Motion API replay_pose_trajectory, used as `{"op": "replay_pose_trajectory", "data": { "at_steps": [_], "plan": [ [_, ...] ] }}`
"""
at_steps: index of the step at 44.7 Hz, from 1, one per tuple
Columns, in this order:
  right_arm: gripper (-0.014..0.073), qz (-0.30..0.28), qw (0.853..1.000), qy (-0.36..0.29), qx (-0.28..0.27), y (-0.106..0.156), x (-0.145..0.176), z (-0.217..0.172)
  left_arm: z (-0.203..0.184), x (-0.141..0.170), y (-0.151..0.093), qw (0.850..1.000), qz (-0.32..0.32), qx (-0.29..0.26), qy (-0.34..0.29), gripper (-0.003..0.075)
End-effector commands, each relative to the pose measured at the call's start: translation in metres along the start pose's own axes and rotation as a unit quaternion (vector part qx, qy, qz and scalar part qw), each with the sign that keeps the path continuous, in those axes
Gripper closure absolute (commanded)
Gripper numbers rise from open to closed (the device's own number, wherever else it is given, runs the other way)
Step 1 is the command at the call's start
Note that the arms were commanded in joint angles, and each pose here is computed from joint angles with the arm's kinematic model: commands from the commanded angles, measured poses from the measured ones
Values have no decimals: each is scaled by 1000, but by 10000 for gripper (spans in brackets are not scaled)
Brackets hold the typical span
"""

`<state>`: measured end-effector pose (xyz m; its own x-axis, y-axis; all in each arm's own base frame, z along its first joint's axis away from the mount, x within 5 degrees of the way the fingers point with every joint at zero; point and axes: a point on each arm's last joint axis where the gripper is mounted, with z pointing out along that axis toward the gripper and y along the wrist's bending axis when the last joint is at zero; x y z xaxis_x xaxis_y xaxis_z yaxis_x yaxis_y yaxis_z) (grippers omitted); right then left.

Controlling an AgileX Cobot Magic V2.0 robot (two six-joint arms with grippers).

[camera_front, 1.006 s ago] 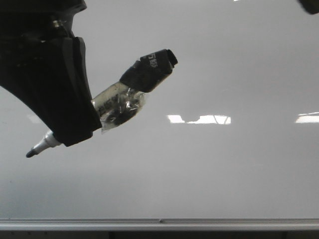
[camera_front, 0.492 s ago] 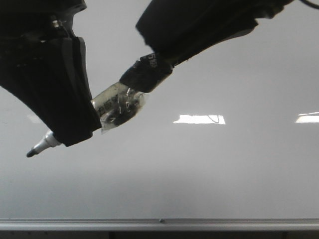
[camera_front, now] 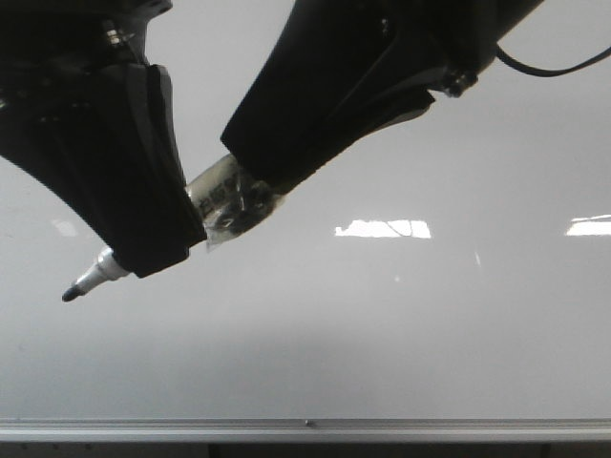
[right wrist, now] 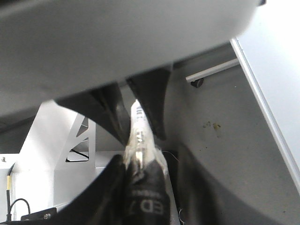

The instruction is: Write number 4 on whiteboard

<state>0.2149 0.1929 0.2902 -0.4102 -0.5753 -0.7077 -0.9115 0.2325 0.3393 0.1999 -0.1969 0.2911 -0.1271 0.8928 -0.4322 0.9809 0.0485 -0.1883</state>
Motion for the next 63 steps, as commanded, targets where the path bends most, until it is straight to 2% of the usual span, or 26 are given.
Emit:
{"op": "replay_pose_trajectory", "data": {
  "at_steps": [1,3,10,13,17,23,26,29,31,39,43,48,50,56,60,63],
  "plan": [
    [560,-14,999,-35,-14,11,-14,-11,-18,-10,-14,999,22,11,-36,741],
    [663,-16,999,-31,-18,11,-13,-11,-18,-10,-14,999,23,10,-37,741],
    [657,-23,999,-17,-18,11,-10,-11,-18,-12,-12,999,16,0,-44,738],
    [657,-23,999,-16,-18,11,-10,-11,-18,-12,-11,999,14,-6,-47,712],
    [657,-18,1000,-14,-17,11,-10,-11,-18,-14,-9,998,-1,-16,-56,601],
    [657,-5,1000,-4,2,9,-7,-12,-19,-17,-5,996,-16,-38,-73,258],
    [657,4,1000,8,17,8,-5,-14,-19,-17,-4,996,-17,-45,-77,125],
    [657,12,999,20,34,8,-2,-18,-19,-18,-3,996,-17,-46,-78,50],
    [657,17,998,28,52,8,1,-21,-19,-18,-3,996,-17,-46,-78,32],
    [657,58,989,15,132,6,25,-43,-19,-17,-5,997,-17,-37,-73,81],
    [657,83,982,-7,170,4,40,-60,-19,-16,-6,997,-16,-29,-67,167],
    [657,105,971,-34,212,1,52,-82,-18,-15,-7,997,-16,-25,-64,393],
    [657,111,967,-44,225,1,53,-89,-18,-15,-7,997,-16,-25,-64,510],
    [657,111,957,-70,259,0,52,-102,-18,-15,-7,997,-16,-26,-65,743],
    [657,107,947,-92,287,-4,49,-106,-18,-15,-7,997,-16,-25,-66,741],
    [657,139,928,-132,318,-10,44,-112,-19,-16,-7,997,-16,-28,-67,741]
  ]
}}
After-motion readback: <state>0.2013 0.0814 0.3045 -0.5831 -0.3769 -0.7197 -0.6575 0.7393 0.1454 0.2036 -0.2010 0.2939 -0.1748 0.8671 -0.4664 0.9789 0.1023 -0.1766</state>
